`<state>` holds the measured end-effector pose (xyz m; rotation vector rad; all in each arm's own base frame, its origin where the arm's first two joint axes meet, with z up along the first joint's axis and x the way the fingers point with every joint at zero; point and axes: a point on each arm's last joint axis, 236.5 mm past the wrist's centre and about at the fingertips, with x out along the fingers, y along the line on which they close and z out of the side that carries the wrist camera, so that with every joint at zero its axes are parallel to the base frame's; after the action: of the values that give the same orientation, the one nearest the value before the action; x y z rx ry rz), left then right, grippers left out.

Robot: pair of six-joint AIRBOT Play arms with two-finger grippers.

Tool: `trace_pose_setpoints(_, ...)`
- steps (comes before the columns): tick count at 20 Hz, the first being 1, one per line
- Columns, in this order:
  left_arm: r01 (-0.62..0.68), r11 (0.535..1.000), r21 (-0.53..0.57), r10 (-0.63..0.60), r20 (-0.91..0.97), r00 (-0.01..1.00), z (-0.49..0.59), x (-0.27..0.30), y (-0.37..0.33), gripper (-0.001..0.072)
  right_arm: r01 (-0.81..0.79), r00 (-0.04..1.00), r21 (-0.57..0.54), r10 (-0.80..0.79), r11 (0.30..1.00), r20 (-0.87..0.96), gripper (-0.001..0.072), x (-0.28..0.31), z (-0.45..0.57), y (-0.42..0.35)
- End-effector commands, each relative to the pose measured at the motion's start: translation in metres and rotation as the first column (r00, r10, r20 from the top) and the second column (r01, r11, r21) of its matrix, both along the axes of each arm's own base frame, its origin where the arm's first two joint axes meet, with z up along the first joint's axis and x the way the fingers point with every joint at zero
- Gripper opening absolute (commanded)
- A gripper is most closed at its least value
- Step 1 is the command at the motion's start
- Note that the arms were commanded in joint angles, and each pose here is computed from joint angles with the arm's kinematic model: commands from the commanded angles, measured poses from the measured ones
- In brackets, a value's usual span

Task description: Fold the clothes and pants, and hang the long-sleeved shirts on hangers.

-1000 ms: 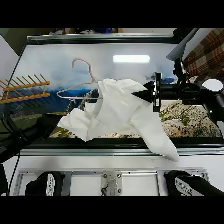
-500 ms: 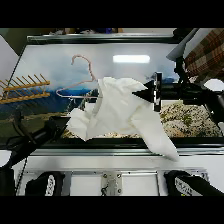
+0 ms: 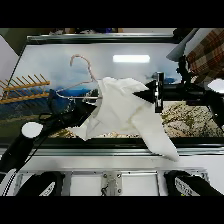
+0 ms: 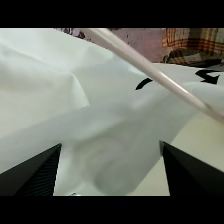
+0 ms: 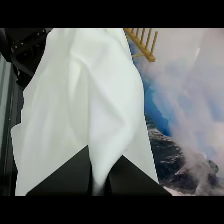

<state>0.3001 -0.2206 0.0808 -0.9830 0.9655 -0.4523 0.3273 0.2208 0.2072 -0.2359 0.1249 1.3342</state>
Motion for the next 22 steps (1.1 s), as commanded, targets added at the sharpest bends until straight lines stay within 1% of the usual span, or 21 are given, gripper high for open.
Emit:
trace_pose_setpoints(1, 0.051, 0.999, 0.01, -0.05, -0.015, 0.999, -0.007, -0.001, -0.024, 0.0676, 0.001, 1.0, -0.002, -0.001, 1.0, 0.003, 0.0029, -0.001, 0.001, 0.0)
trace_pose_setpoints(4, 0.075, 0.997, 0.004, -0.075, 0.017, 0.997, 0.005, -0.009, -0.03, 0.0676, 0.001, 1.0, -0.002, -0.001, 1.0, 0.003, 0.003, -0.001, 0.001, 0.0)
trace_pose_setpoints(5, 0.089, 0.996, 0.021, -0.089, 0.031, 0.996, 0.006, -0.013, -0.029, 0.0676, 0.001, 1.0, -0.002, -0.001, 1.0, 0.003, 0.003, -0.001, 0.001, 0.0)
trace_pose_setpoints(8, 0.124, 0.991, 0.059, -0.123, -0.018, 0.992, -0.004, -0.027, -0.026, 0.0675, 0.001, 1.0, -0.002, -0.001, 1.0, 0.003, 0.003, -0.001, 0.001, 0.0)
trace_pose_setpoints(9, 0.133, 0.989, 0.058, -0.131, -0.03, 0.991, -0.006, -0.03, -0.027, 0.0594, 0.001, 1.0, -0.002, -0.001, 1.0, 0.003, 0.003, -0.001, 0.001, 0.0)
trace_pose_setpoints(10, 0.139, 0.988, 0.059, -0.137, -0.037, 0.99, -0.007, -0.032, -0.027, 0.0555, 0.001, 1.0, -0.002, -0.001, 1.0, 0.003, 0.003, -0.001, 0.001, 0.0)
trace_pose_setpoints(11, 0.141, 0.988, 0.06, -0.139, -0.038, 0.99, -0.008, -0.032, -0.028, 0.0554, 0.001, 1.0, -0.002, -0.001, 1.0, 0.003, 0.0029, -0.001, 0.001, 0.0)
trace_pose_setpoints(12, 0.138, 0.989, 0.058, -0.136, -0.035, 0.99, -0.007, -0.031, -0.027, 0.0486, 0.001, 1.0, -0.002, -0.001, 1.0, 0.003, 0.0029, -0.001, 0.001, 0.0)
trace_pose_setpoints(13, 0.139, 0.988, 0.063, -0.137, -0.034, 0.99, -0.008, -0.031, -0.027, 0.0185, 0.001, 1.0, -0.002, -0.001, 1.0, 0.003, 0.003, -0.001, 0.001, 0.0)
trace_pose_setpoints(14, 0.137, 0.987, 0.08, -0.136, -0.025, 0.99, -0.009, -0.03, -0.025, 0.0019, 0.001, 1.0, -0.002, -0.001, 1.0, 0.003, 0.0029, -0.001, 0.001, 0.0)
trace_pose_setpoints(16, 0.121, 0.988, 0.092, -0.119, -0.022, 0.993, -0.01, -0.025, -0.019, 0.002, 0.004, 1.0, 0.0, -0.004, 1.0, 0.0, 0.0029, -0.002, 0.003, 0.0)
trace_pose_setpoints(19, 0.073, 0.991, 0.113, -0.071, -0.022, 0.997, -0.009, -0.016, 0.005, 0.002, 0.048, 0.998, 0.015, -0.048, 0.999, -0.034, 0.0028, -0.002, 0.013, -0.003)
trace_pose_setpoints(22, -0.025, 0.99, 0.139, 0.021, 0.03, 0.999, 0.005, -0.004, 0.042, 0.0019, 0.085, 0.996, 0.025, -0.085, 0.996, -0.023, 0.0027, -0.004, 0.026, -0.004)
